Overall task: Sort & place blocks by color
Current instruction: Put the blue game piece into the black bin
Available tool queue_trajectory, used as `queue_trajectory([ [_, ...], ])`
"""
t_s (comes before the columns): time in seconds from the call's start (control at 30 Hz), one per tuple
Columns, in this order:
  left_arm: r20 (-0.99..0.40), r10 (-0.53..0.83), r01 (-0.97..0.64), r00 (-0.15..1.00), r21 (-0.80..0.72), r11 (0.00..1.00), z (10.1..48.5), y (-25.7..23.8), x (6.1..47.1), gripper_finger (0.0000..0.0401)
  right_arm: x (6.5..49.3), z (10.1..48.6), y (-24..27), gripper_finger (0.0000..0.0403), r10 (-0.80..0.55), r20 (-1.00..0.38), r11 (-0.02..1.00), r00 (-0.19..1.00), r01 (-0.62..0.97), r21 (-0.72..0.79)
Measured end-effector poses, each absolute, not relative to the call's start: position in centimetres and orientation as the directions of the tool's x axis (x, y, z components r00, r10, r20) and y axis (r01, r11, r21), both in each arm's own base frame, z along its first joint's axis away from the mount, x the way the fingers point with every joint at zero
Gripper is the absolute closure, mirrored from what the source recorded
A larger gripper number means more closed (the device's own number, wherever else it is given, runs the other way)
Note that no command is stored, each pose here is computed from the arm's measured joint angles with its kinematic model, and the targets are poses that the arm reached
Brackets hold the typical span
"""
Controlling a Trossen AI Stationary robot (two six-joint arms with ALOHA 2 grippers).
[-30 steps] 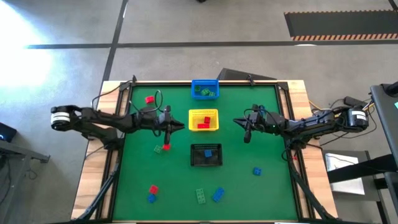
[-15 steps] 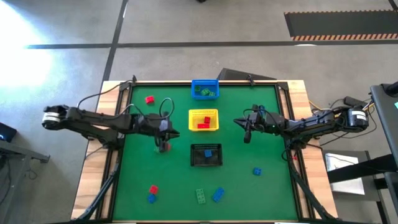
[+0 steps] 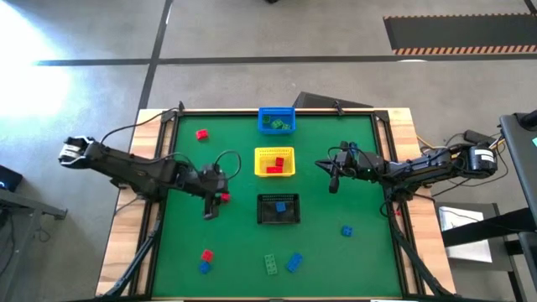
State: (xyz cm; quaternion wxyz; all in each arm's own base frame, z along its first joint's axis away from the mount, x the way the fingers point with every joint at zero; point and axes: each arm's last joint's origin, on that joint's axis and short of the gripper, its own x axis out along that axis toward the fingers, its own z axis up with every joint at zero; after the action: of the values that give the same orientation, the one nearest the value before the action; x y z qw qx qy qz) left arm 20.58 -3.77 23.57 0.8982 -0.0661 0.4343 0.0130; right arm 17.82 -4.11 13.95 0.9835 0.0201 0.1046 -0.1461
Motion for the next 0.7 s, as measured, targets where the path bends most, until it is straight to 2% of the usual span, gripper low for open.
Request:
queue_trajectory([
  [0.2, -0.788, -0.121, 0.057, 0.604, -0.108, 0.992, 23.8, -6.7, 19.9, 0.0277, 17.8, 13.9, -4.1, 0.039, -0.283, -0.213, 0.956, 0.935, 0.292, 0.009],
  [0.5, -0.818, -0.21, 0.133, 0.536, -0.164, 0.977, 23.4, -11.0, 19.5, 0.0279, 17.7, 13.5, -4.1, 0.039, -0.28, -0.26, 0.956, 0.924, 0.294, 0.013],
  [0.7, -0.853, -0.237, 0.187, 0.464, -0.167, 0.968, 22.6, -14.3, 19.9, 0.0305, 17.7, 13.4, -4.1, 0.039, -0.28, -0.271, 0.955, 0.921, 0.296, 0.019],
])
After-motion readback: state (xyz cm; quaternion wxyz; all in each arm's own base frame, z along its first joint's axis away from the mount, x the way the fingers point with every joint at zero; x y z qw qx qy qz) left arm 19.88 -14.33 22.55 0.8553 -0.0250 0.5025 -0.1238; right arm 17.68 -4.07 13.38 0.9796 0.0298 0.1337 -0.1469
